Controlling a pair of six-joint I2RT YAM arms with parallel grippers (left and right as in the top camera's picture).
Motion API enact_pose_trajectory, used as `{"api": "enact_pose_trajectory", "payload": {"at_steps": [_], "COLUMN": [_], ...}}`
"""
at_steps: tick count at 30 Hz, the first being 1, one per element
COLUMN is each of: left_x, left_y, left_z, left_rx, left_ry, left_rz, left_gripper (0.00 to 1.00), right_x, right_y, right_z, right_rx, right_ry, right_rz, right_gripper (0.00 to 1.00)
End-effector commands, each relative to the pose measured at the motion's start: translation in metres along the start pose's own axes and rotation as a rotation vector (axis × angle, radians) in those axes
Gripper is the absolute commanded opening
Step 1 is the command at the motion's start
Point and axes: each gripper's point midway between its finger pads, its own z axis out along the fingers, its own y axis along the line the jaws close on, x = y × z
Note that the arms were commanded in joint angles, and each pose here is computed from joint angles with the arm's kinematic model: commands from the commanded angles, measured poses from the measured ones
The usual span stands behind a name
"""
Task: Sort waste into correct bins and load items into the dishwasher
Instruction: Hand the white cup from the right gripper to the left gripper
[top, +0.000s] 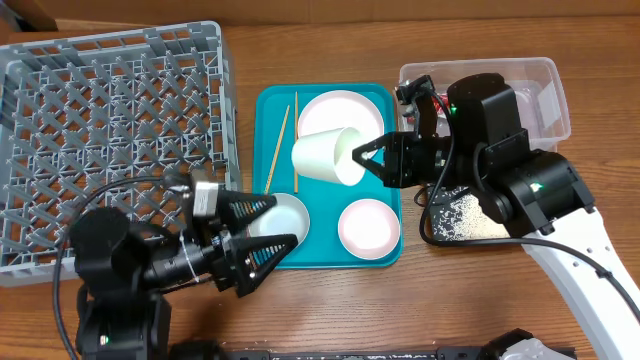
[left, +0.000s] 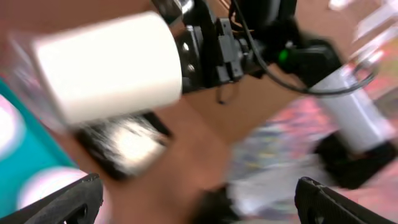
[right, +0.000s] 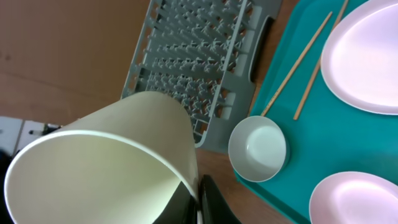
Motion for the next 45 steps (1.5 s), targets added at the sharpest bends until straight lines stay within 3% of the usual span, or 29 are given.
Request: {"api": "enact_pose_trajectory", "payload": {"at_steps": [1,4,12,17,29,39,45], "left_x": [0.009,0.008,-0.001,-0.01,-0.012,-0.012,-0.012], "left_y": [-0.021,-0.017,0.002,0.021,0.026,0.026,0.026], "left_z": [0.0,0.001,0.004,0.004,0.004,0.004,0.004], "left_rx": [0.115,0.101,0.022,-0.055,-0.071,-0.073,-0.071], "left_ry": [0.112,0.12,0.042,-0.036,-0.052,-0.055,-0.052], "left_rz": [-0.485,-0.657,-0.675,-0.713,-0.722,-0.722,-0.722], "left_gripper": [1.0,1.0,1.0,1.0,1.0,0.98,0.96], "right_x": [0.001,-0.004,-0.011,0.001,0.033,0.03,0.031], "right_y": [0.013,0.008,0.015,0.015,0.032,0.05,0.049], "right_z": [-0.004,-0.017,-0.06,-0.04,0.012,0.013,0.025], "right_rx": [-0.079,-0.13,-0.398,-0.433,-0.574,-0.645,-0.592], "right_ry": [0.023,0.023,0.023,0.089,0.264,0.26,0.258], "right_rz": [-0.045,-0.047,-0.108,-0.095,-0.134,-0.188,-0.189], "right_gripper": [0.04,0.04,0.04,0.04,0.04,0.04,0.04]}}
